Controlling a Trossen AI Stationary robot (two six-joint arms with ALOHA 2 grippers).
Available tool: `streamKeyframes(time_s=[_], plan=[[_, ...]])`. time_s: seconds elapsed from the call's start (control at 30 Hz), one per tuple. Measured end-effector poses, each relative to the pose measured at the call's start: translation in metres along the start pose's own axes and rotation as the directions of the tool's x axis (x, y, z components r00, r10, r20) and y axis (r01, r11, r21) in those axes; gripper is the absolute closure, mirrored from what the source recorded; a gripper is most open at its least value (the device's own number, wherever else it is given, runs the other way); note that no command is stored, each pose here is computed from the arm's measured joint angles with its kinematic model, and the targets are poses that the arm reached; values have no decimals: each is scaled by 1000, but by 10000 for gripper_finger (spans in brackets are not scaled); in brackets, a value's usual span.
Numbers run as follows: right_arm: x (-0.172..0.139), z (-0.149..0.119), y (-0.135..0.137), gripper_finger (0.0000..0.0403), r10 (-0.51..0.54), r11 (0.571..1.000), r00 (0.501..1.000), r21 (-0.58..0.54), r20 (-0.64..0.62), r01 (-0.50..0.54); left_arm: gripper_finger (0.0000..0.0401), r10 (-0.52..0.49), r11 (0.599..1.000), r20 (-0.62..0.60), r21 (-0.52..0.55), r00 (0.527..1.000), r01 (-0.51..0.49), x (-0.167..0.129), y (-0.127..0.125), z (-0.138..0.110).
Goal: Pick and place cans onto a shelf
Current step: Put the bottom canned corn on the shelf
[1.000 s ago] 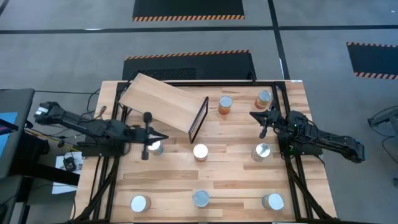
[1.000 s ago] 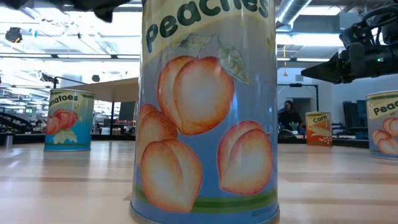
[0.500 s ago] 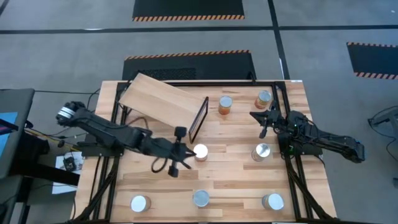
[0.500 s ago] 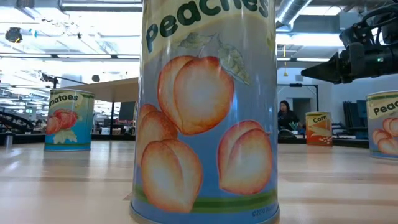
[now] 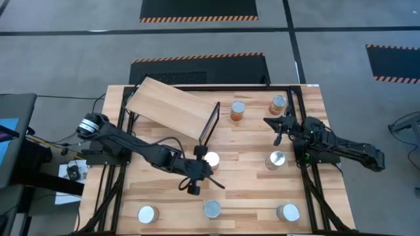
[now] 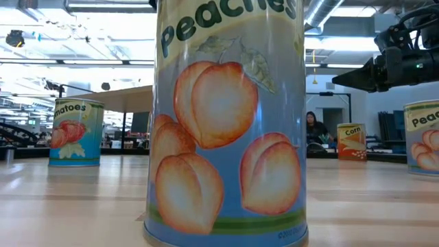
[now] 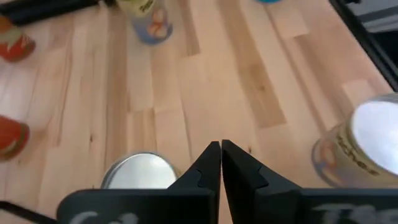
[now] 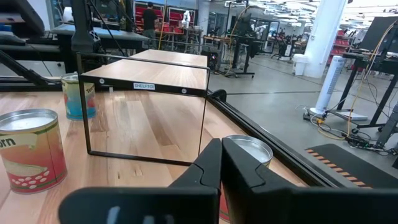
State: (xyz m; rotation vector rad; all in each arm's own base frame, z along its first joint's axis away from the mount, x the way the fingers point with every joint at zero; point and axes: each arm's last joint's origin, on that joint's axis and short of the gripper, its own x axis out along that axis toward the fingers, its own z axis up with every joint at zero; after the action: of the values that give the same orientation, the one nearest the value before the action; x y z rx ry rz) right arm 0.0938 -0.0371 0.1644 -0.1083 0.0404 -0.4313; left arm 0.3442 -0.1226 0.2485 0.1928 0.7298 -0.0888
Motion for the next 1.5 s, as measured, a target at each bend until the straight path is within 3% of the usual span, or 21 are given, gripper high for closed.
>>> streamKeyframes(time_s=[0.27, 0.4, 0.87, 1.03, 1.23, 1.5], plan=[[0, 0, 0, 374, 0, 1000, 1000, 0, 0, 0, 328, 111, 994, -29, -16, 993, -112, 6, 7, -4], [0, 0, 0, 374, 0, 1000, 1000, 0, 1, 0, 306, 101, 995, -58, -18, 993, -102, 17, 15, -7], [0, 0, 0, 376, 0, 1000, 1000, 0, 1, 0, 293, 149, 989, -145, 42, 978, -144, 50, 19, -24], [0, 0, 0, 374, 0, 1000, 1000, 0, 1, 0, 316, 152, 988, -149, 51, 977, -145, 50, 19, -25], [0, 0, 0, 376, 0, 1000, 1000, 0, 1, 0, 391, 102, 990, -158, 114, 982, -84, 49, 18, -25], [0, 0, 0, 374, 0, 1000, 1000, 0, 1, 0, 400, -49, 957, -144, 278, 988, 88, 24, 1, -7]])
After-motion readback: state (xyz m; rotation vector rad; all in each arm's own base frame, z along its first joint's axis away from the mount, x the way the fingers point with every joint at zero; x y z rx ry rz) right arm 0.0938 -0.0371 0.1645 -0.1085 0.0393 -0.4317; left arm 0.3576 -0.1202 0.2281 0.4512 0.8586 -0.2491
